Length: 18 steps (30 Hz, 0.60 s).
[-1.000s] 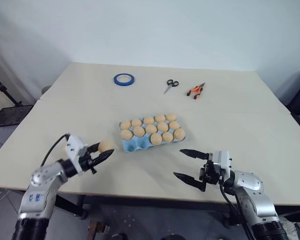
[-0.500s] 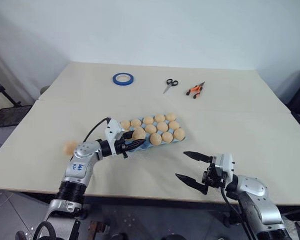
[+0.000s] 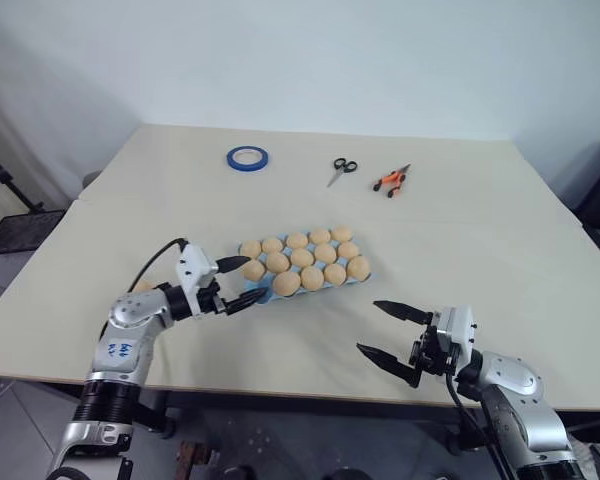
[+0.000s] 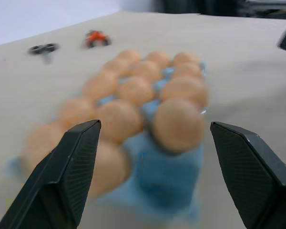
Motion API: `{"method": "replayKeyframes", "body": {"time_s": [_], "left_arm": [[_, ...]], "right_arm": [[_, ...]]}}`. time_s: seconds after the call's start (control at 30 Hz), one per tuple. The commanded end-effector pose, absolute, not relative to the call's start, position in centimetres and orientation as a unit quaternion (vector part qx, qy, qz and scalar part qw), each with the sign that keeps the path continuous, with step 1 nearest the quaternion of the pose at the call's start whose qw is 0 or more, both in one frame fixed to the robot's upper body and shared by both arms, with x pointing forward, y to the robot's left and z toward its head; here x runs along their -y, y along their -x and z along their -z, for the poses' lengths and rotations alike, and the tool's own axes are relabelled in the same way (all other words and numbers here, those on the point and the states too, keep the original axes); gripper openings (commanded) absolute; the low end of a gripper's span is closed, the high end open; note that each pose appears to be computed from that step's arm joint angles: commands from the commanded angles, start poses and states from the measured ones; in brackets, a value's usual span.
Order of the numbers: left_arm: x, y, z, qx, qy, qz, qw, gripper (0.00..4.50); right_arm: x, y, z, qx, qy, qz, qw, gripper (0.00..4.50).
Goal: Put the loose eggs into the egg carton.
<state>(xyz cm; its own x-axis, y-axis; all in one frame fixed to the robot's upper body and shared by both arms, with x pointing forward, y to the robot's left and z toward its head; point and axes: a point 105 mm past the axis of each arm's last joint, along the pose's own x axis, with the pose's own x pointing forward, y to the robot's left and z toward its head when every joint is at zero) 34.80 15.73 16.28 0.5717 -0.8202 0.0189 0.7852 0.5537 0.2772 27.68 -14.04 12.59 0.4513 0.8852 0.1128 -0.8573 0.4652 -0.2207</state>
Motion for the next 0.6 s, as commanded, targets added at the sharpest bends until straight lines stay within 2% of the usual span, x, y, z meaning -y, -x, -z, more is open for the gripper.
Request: {"method": "replayKeyframes", "body": {"time_s": [0.03, 0.07, 0.33, 0.5, 0.6], "left_arm": [[-21.8, -31.9, -17.0, 0.071, -0.136, 0.362, 0.919, 4.25], [-22.6, -31.4, -16.8, 0.068, -0.135, 0.343, 0.927, 4.46], [-28.3, -27.5, -16.4, 0.091, -0.103, 0.152, 0.979, 4.49], [-30.5, -24.1, -13.0, 0.060, -0.046, 0.047, 0.996, 4.49], [-30.8, -23.4, -11.7, 0.043, -0.031, 0.026, 0.998, 4.49]], "right_arm": [[13.8, -28.2, -13.4, 0.124, 0.075, -0.539, 0.830, 4.50], [13.5, -28.3, -13.4, 0.125, 0.075, -0.544, 0.827, 4.50], [11.2, -28.4, -13.9, 0.149, 0.066, -0.597, 0.785, 4.50], [10.3, -28.6, -14.3, 0.163, 0.078, -0.625, 0.759, 4.50], [10.0, -29.0, -14.2, 0.164, 0.085, -0.631, 0.754, 4.50]]}}
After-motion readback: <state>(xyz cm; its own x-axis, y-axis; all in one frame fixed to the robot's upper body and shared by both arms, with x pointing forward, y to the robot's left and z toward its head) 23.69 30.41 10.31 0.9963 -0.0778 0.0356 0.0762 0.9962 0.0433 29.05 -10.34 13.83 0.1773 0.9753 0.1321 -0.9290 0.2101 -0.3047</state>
